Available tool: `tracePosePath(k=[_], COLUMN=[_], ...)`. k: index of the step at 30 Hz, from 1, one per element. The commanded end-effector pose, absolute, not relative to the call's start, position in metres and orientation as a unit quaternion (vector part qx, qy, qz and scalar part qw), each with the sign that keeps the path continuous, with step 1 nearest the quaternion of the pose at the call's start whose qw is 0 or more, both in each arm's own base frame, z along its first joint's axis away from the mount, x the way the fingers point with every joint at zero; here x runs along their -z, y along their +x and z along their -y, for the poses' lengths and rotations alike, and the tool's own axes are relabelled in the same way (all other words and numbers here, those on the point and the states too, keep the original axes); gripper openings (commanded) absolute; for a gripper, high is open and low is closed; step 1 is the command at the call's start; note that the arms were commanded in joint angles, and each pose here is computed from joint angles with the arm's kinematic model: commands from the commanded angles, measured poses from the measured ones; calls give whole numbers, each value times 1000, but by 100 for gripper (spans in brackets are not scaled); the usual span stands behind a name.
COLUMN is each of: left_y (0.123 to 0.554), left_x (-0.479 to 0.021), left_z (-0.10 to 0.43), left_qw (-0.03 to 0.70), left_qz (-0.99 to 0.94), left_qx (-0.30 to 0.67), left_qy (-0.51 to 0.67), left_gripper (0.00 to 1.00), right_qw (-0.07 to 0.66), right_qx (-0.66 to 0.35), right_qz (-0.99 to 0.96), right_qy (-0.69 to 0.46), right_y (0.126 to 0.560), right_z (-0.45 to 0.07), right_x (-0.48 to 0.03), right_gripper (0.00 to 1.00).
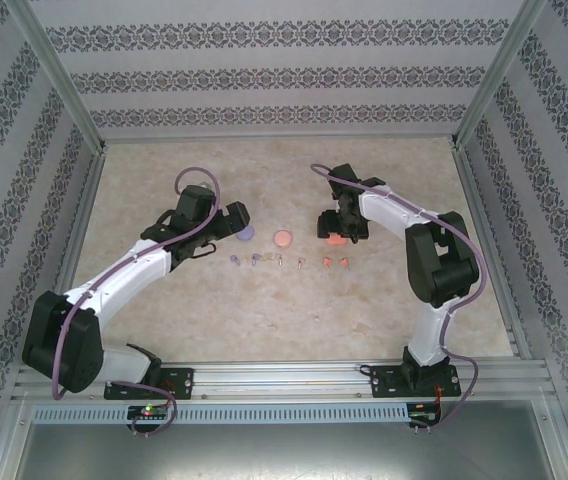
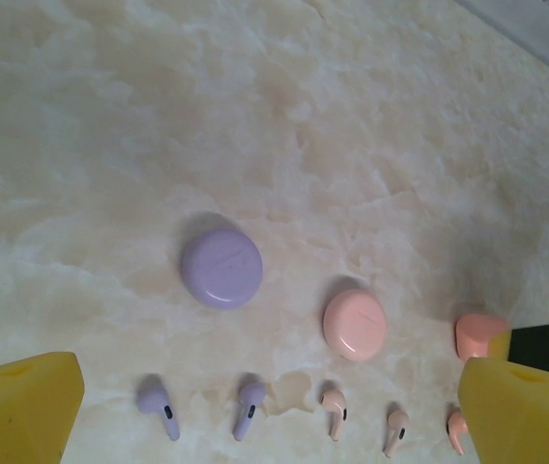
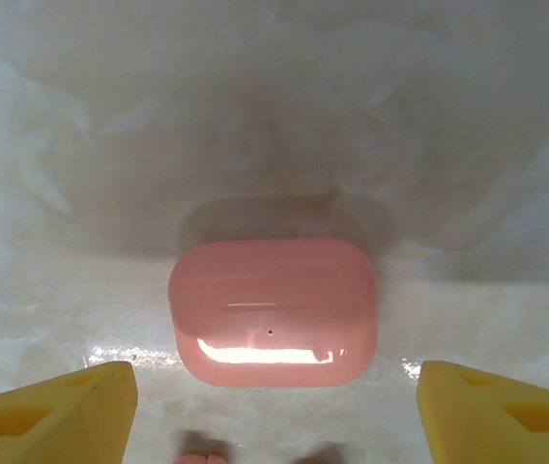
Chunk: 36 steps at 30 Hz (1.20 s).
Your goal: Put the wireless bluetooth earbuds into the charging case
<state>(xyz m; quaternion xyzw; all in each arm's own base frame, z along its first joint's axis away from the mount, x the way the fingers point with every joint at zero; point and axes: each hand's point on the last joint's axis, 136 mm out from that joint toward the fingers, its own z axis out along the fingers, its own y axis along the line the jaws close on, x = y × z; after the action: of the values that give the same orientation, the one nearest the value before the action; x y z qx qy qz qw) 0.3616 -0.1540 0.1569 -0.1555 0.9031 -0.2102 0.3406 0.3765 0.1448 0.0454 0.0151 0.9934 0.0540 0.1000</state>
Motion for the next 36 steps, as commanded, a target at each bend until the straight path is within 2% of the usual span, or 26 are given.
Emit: tracePosePath(k=[1,18,36], left_y=[371,371,371], left_x=[-170,-158,-153], left_z=[167,183,184], left_qw=[359,347,337], left_qz=[-898,-906,-913], left_qx=[216,213,201], left_qy=[-136,-113,-111], left_gripper=[99,99,99], right_qw=[89,79,63], right_qx=[-54,-30,6], right_qz=[-994,-996,-998], right_qy=[13,2,-18], right_y=[377,389,386], right_z=[-145,-149,-150], right_x=[-42,-26,-15], right_gripper=[77,72,63])
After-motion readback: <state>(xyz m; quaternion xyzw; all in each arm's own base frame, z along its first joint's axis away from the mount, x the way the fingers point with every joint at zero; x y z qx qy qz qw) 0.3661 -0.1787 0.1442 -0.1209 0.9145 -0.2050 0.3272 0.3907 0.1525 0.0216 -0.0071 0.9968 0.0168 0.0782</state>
